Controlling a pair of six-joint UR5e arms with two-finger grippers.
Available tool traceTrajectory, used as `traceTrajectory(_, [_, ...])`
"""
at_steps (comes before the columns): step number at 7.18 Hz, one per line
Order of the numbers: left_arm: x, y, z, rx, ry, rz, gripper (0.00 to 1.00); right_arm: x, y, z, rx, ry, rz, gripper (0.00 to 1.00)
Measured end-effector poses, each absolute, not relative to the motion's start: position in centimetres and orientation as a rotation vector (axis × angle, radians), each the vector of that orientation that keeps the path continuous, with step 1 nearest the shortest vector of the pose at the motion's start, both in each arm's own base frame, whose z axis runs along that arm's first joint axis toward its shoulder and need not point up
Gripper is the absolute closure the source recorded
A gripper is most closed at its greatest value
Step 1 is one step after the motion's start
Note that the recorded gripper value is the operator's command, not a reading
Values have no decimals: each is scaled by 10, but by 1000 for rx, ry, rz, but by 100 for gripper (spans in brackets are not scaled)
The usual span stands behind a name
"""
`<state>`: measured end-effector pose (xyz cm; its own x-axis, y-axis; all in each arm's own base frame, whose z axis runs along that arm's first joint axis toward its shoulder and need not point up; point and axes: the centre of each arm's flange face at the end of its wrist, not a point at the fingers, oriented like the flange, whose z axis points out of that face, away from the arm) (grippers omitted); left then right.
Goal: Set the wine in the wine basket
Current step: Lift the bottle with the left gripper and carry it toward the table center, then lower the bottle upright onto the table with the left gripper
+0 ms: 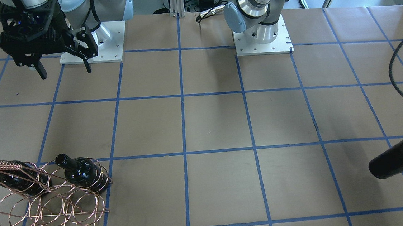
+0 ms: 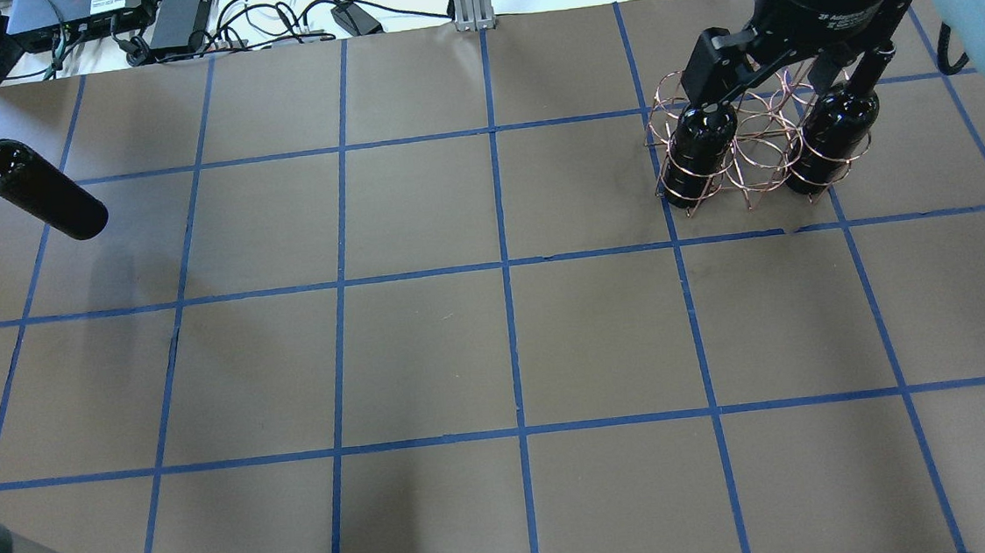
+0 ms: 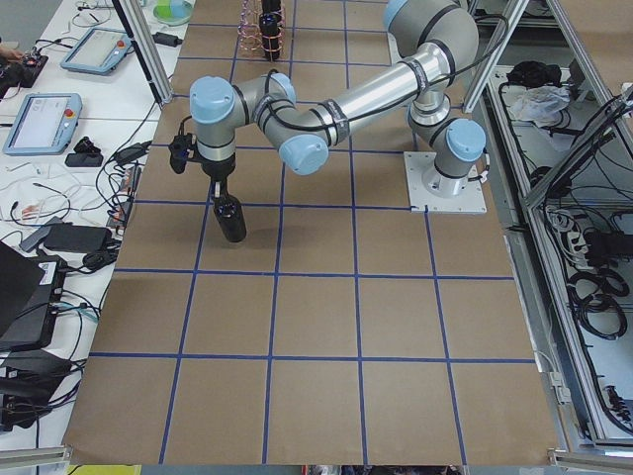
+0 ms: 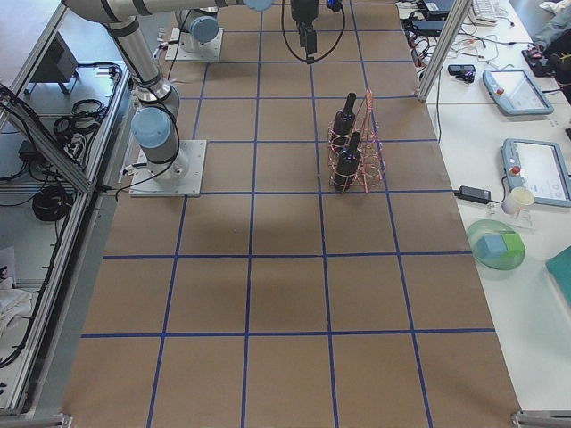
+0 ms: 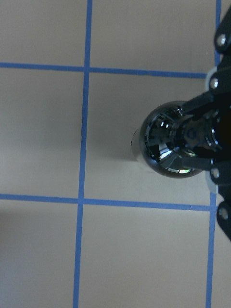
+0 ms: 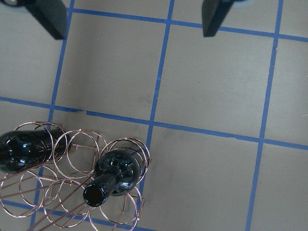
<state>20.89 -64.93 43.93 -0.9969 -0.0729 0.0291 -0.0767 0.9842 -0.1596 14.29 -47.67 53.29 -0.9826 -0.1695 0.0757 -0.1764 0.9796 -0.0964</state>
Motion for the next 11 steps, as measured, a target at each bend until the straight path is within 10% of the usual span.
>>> traceTrajectory(11, [-158, -531, 430, 235, -3028, 170, 100, 142, -477, 533, 267, -3056, 158, 0])
